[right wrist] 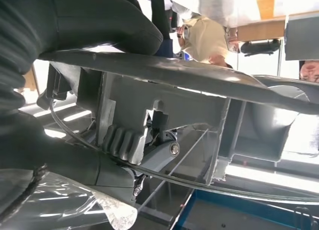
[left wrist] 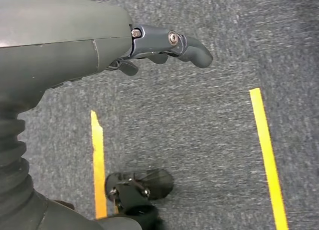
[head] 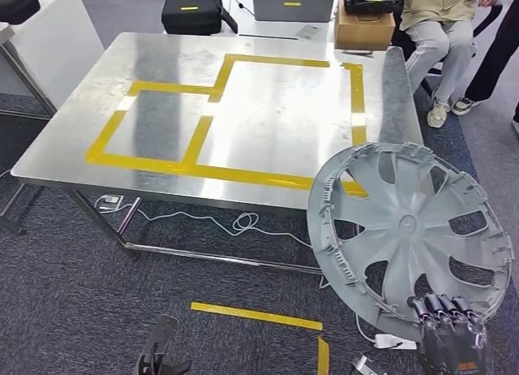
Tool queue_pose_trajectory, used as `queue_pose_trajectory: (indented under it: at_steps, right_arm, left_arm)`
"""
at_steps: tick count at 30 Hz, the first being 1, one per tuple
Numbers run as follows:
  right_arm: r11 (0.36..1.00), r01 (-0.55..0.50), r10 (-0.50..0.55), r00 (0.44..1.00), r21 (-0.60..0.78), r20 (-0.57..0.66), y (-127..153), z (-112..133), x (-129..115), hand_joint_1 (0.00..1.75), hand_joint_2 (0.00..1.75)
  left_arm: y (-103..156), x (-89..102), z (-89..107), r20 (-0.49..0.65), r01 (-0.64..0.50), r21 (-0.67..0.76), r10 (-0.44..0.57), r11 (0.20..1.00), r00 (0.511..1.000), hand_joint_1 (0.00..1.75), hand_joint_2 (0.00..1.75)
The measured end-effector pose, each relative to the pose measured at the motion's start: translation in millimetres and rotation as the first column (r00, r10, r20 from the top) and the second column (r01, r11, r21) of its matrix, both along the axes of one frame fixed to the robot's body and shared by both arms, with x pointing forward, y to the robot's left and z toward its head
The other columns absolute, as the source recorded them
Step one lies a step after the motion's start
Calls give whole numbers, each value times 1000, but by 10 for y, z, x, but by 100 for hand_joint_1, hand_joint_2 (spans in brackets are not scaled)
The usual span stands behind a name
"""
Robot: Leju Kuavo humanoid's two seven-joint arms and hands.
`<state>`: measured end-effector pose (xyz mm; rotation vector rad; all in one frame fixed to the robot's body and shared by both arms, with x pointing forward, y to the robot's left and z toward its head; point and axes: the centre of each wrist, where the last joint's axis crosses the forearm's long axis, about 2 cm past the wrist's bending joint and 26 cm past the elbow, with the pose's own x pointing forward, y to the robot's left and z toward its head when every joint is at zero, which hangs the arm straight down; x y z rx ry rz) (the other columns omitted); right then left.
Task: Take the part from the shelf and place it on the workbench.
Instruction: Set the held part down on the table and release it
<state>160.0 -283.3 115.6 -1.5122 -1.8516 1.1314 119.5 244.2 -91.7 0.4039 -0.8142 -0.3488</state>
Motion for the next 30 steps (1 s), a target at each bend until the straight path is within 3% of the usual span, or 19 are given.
queue_pose_trajectory:
  at_steps: [30]
  right_arm:
    - [1000, -2, 2, 1000, 1, 7, 7, 12, 23, 175, 175]
  left_arm:
    - [9, 5, 0, 2, -1, 1, 1, 1000, 1000, 0, 175]
